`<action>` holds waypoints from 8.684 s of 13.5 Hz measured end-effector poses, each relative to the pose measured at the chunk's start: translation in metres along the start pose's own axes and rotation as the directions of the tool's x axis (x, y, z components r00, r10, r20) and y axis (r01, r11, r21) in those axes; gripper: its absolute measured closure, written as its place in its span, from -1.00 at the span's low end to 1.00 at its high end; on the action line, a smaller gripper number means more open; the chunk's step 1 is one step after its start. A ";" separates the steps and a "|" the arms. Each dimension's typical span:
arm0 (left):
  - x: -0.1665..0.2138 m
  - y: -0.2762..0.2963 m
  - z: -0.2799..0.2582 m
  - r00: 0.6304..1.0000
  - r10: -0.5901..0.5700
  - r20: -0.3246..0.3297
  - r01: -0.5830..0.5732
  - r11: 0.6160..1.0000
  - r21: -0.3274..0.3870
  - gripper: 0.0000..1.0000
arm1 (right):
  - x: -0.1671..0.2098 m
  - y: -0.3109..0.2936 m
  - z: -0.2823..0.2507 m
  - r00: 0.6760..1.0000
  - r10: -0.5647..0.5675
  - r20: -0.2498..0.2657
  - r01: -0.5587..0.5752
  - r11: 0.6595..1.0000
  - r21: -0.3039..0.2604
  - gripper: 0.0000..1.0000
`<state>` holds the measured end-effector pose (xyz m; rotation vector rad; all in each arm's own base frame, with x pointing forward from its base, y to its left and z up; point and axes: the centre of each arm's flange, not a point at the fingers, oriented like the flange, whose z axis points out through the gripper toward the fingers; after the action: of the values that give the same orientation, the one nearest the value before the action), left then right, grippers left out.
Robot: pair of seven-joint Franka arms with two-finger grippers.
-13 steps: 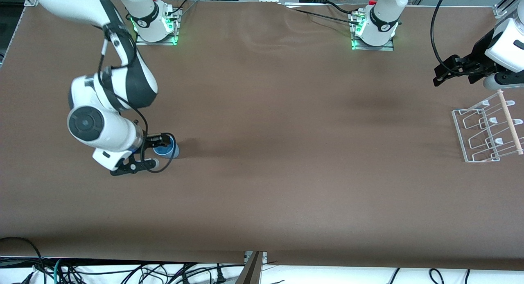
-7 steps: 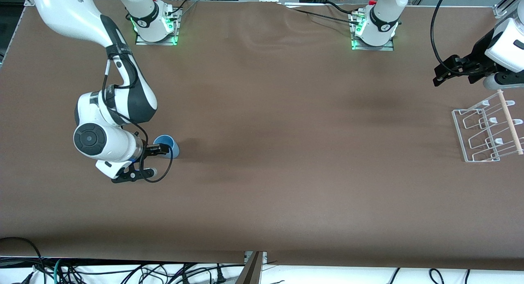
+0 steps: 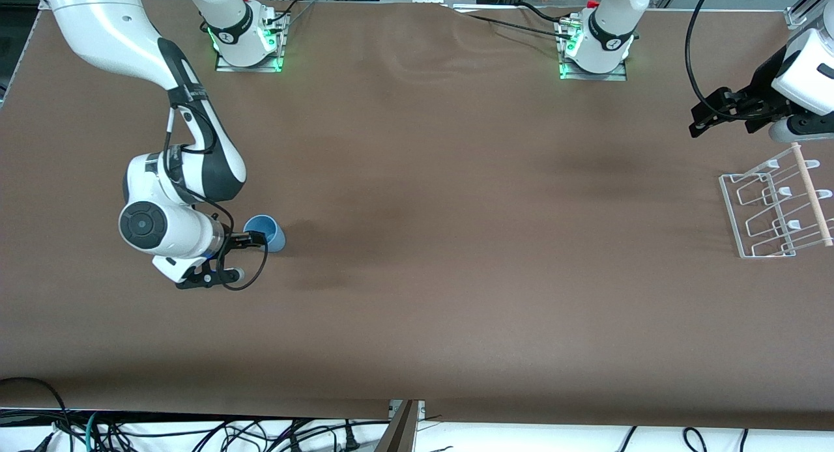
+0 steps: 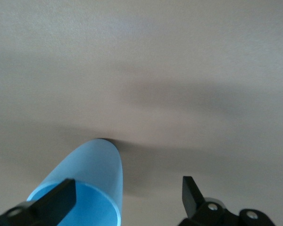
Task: Transfer cup to left arm and place on rack
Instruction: 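Close the right gripper on the blue cup's rim, then lift the blue cup and carry it toward the table's middle, then hold the cup with the right gripper while the left gripper reaches it, then close the left gripper on the blue cup's rim, then open the right gripper while the left gripper pulls the cup away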
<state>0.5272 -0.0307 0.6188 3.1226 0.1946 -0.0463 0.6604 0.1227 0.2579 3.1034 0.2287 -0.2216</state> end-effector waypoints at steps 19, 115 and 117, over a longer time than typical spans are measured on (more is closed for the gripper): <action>0.000 0.002 -0.004 1.000 0.003 -0.008 -0.003 1.000 -0.001 -1.00 | -0.023 -0.002 -0.003 0.995 0.013 0.102 -0.016 1.000 0.022 -1.00; 0.059 0.198 0.113 0.065 0.993 -0.100 -0.997 0.068 0.028 -0.44 | -0.032 -0.394 -0.180 0.902 0.212 0.376 -0.430 0.353 0.831 -0.26; 0.066 0.148 0.103 0.139 0.987 -0.078 -0.990 0.140 0.008 -0.44 | -0.028 -0.383 -0.179 0.903 0.201 0.379 -0.429 0.371 0.824 -0.67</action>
<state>0.6076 -0.1708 0.5150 2.4400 -1.8640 0.0809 0.6018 0.5034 0.4347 3.9777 -0.8127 -0.9697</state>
